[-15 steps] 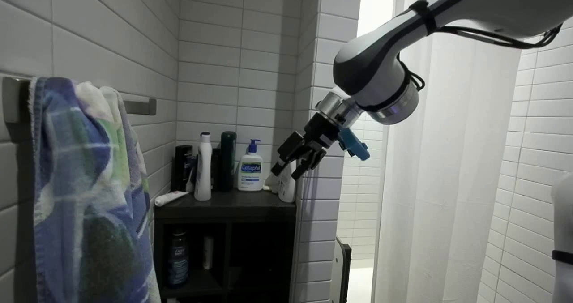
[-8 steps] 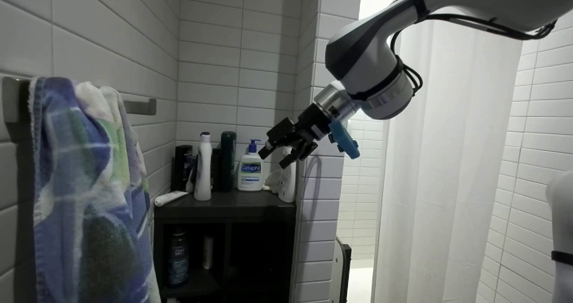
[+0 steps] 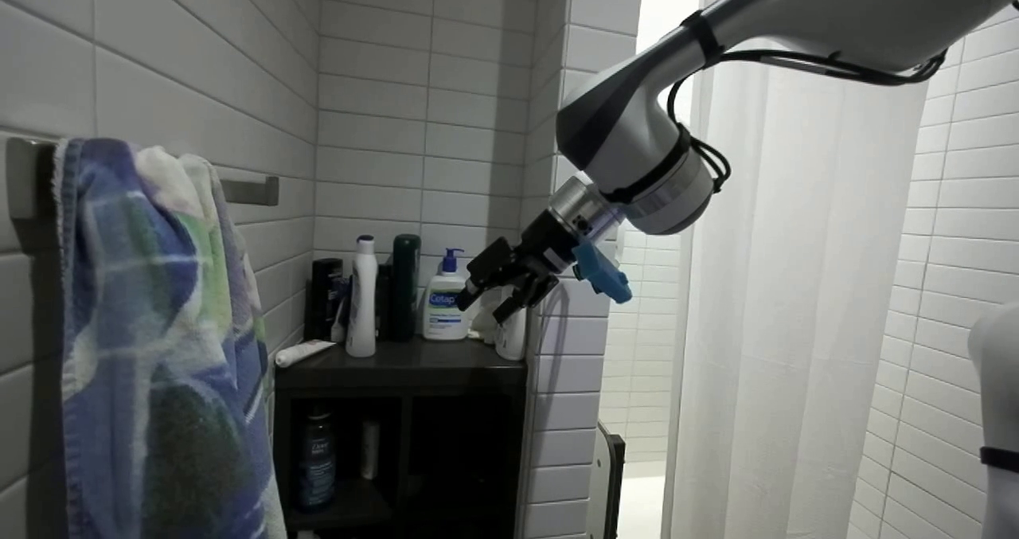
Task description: Move the white Nivea bottle on the left to the right
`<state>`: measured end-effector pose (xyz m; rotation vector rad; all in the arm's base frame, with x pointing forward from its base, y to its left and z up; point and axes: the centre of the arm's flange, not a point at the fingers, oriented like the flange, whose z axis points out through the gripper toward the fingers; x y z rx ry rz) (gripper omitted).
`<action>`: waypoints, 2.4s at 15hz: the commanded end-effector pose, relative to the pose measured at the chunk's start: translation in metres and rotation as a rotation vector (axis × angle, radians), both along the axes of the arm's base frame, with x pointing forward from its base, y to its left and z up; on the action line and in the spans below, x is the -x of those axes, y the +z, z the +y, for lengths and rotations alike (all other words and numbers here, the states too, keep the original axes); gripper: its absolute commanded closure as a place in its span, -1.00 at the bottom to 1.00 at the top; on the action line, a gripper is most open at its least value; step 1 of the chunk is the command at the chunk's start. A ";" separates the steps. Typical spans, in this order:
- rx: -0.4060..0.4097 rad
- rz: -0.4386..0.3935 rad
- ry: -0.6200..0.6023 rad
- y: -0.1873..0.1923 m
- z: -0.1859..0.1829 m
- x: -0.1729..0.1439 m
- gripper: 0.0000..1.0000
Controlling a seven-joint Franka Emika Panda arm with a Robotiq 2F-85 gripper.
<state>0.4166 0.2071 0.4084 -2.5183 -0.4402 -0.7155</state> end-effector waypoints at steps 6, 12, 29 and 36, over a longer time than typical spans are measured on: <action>-0.020 -0.010 0.000 0.001 0.002 -0.001 -1.00; -0.015 -0.098 0.062 -0.005 0.052 -0.016 -1.00; 0.159 -0.556 -0.029 -0.002 0.158 -0.032 -1.00; 0.180 -0.550 -0.139 0.013 0.108 -0.073 -1.00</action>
